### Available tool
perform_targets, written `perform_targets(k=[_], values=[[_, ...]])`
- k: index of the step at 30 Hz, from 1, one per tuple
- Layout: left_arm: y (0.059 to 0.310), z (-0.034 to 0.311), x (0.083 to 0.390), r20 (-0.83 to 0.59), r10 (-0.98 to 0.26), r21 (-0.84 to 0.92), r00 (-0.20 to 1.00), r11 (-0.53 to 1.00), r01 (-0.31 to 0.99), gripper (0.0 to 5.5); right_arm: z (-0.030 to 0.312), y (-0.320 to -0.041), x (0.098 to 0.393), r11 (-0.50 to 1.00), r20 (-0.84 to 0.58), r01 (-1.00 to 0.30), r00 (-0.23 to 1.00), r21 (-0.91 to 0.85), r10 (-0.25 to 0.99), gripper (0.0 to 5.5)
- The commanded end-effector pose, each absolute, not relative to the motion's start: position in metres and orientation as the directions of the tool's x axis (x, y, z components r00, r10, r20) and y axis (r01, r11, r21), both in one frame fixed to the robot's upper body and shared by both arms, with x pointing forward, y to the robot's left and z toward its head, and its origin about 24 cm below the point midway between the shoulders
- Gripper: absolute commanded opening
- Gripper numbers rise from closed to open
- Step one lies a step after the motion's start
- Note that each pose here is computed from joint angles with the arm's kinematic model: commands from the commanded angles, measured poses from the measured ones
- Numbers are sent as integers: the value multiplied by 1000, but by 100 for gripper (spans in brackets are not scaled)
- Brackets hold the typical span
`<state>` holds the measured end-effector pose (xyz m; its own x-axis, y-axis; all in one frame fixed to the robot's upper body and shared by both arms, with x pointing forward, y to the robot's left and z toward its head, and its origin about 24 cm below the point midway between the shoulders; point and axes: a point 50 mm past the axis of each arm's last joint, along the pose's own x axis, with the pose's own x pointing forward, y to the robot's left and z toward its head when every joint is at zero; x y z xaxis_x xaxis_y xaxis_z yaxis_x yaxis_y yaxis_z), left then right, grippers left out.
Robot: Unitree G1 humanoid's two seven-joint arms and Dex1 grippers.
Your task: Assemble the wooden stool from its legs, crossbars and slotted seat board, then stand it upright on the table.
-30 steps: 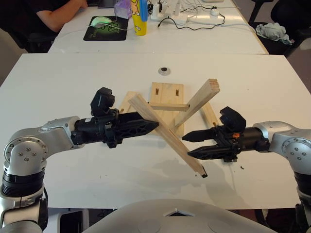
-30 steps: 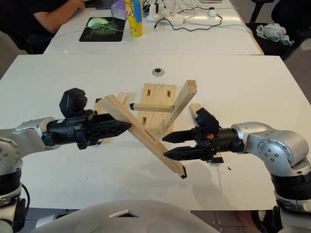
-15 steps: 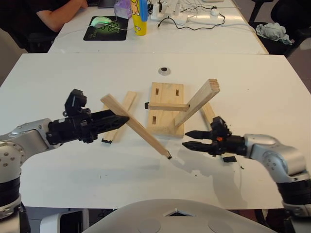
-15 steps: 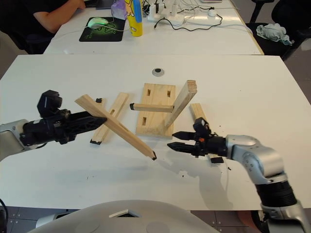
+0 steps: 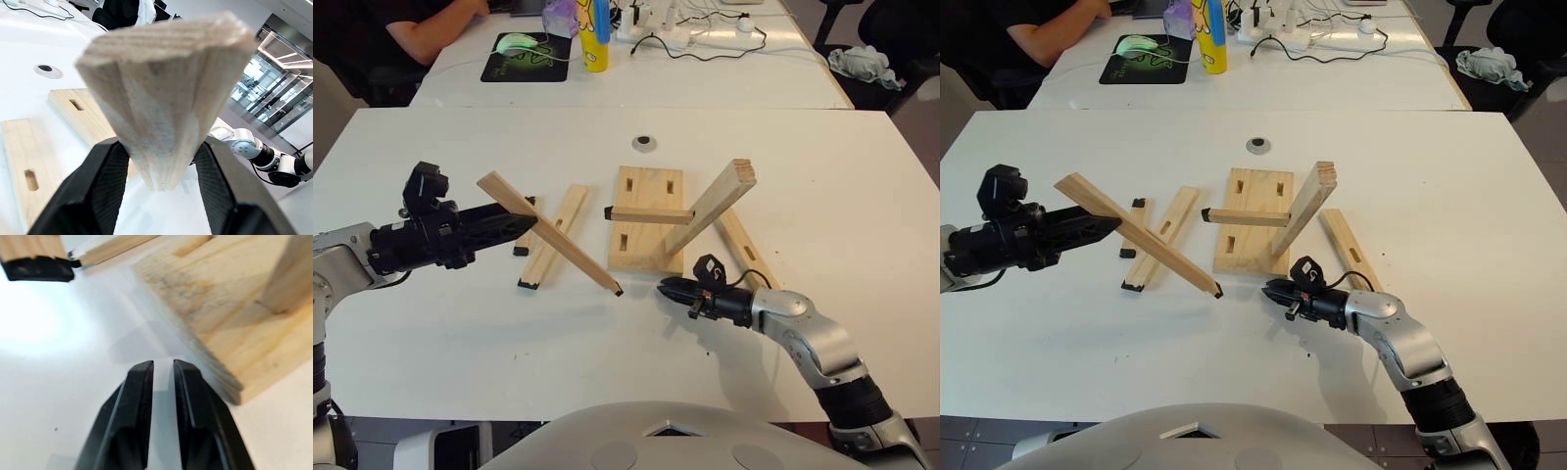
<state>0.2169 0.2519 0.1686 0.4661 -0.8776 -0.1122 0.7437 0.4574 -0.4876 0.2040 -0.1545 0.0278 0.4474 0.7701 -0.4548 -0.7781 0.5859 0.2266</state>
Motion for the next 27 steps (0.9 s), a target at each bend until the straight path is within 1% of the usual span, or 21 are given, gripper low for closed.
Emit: perform_targets(k=[1, 4, 7, 9, 12, 13, 15, 17, 18, 20, 21, 23, 25, 27], values=[[255, 169, 218, -106, -872, -473, 477, 466, 748, 203, 33, -165, 212, 629, -461, -757, 501, 177, 733, 0], [253, 169, 220, -102, -874, -468, 474, 463, 753, 203, 36, -177, 220, 689, -464, -713, 571, 128, 677, 0], [250, 166, 224, -135, -862, -437, 489, 494, 751, 203, 38, -188, 226, 729, -473, -680, 619, 76, 627, 0], [253, 159, 229, -183, -803, -375, 566, 590, 715, 203, 39, -192, 233, 722, -477, -689, 617, 56, 626, 0], [252, 158, 237, -155, -765, -339, 625, 636, 694, 203, 42, -198, 242, 746, -469, -666, 651, 26, 597, 0], [251, 159, 239, -145, -752, -319, 643, 651, 689, 203, 42, -197, 241, 738, -467, -674, 638, 47, 612, 0], [247, 164, 244, -112, -733, -290, 671, 670, 684, 203, 44, -189, 231, 673, -448, -722, 555, 158, 701, 0], [241, 170, 247, -91, -732, -256, 675, 672, 695, 203, 51, -175, 216, 574, -383, -758, 452, 312, 805, 0], [237, 173, 248, -72, -742, -249, 667, 661, 708, 203, 59, -165, 209, 500, -329, -779, 391, 379, 859, 0], [228, 179, 249, -51, -759, -223, 649, 642, 734, 203, 70, -152, 203, 429, -267, -798, 343, 423, 901, 0], [223, 180, 249, -43, -768, -212, 639, 633, 745, 203, 72, -148, 204, 427, -258, -804, 346, 414, 902, 0], [213, 181, 250, -47, -788, -177, 614, 612, 771, 203, 73, -145, 214, 496, -232, -780, 438, 382, 868, 0], [207, 181, 251, -47, -804, -162, 593, 592, 789, 203, 70, -144, 226, 591, -219, -731, 550, 341, 806, 0], [203, 180, 254, -60, -817, -143, 574, 576, 805, 203, 62, -139, 229, 650, -244, -701, 603, 294, 760, 0]])
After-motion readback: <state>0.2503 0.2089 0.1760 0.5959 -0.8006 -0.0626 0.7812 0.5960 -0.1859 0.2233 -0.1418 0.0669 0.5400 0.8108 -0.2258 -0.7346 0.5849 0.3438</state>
